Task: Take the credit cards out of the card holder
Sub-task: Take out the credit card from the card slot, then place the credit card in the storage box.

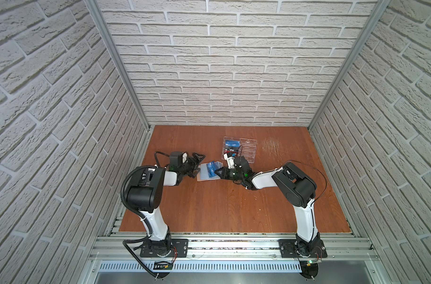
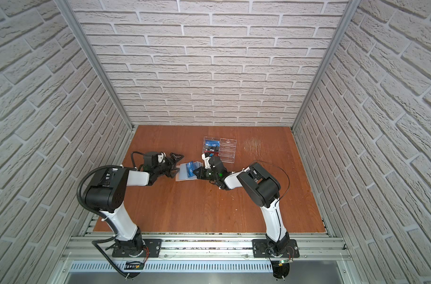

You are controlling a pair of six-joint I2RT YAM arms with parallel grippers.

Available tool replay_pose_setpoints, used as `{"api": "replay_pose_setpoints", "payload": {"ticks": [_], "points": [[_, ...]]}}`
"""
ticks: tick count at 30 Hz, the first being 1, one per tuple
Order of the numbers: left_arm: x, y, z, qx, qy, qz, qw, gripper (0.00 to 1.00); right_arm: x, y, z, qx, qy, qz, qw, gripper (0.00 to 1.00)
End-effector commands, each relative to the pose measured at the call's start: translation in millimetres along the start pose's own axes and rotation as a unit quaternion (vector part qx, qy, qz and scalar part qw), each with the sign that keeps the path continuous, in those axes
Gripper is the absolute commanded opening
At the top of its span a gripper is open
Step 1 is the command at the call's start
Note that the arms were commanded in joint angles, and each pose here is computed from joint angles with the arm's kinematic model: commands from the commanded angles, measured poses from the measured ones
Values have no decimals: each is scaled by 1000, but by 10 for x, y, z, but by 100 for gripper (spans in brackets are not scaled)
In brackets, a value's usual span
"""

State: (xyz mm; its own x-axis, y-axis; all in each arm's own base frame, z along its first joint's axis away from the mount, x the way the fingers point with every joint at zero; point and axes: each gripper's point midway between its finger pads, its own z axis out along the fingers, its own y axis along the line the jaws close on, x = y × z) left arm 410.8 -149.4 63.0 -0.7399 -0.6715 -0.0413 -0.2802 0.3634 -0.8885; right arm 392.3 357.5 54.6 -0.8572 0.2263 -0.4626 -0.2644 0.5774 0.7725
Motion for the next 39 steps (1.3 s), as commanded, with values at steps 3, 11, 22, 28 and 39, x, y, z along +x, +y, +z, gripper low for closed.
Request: {"api": "replay_pose_setpoints", "payload": {"ticks": [3,11,22,28,39], "points": [[109,221,-20,-28,11,-18,999,98,-162,179,-173,-5,-16,-31,999,6],[126,69,-74,-18,10,-10,1000,98,-305,269,-484,40,-6,-80,996,6],[194,-71,-276,-39,-10,26,999,98,-715,656,-1346,174,39,-281,943,6],[328,-204,-406,-51,-18,64,996,98,-949,873,-1658,200,20,-385,901,6],[708,-907,-383,-40,-47,163,985,98,-1216,912,-1646,163,106,-557,808,6]]}}
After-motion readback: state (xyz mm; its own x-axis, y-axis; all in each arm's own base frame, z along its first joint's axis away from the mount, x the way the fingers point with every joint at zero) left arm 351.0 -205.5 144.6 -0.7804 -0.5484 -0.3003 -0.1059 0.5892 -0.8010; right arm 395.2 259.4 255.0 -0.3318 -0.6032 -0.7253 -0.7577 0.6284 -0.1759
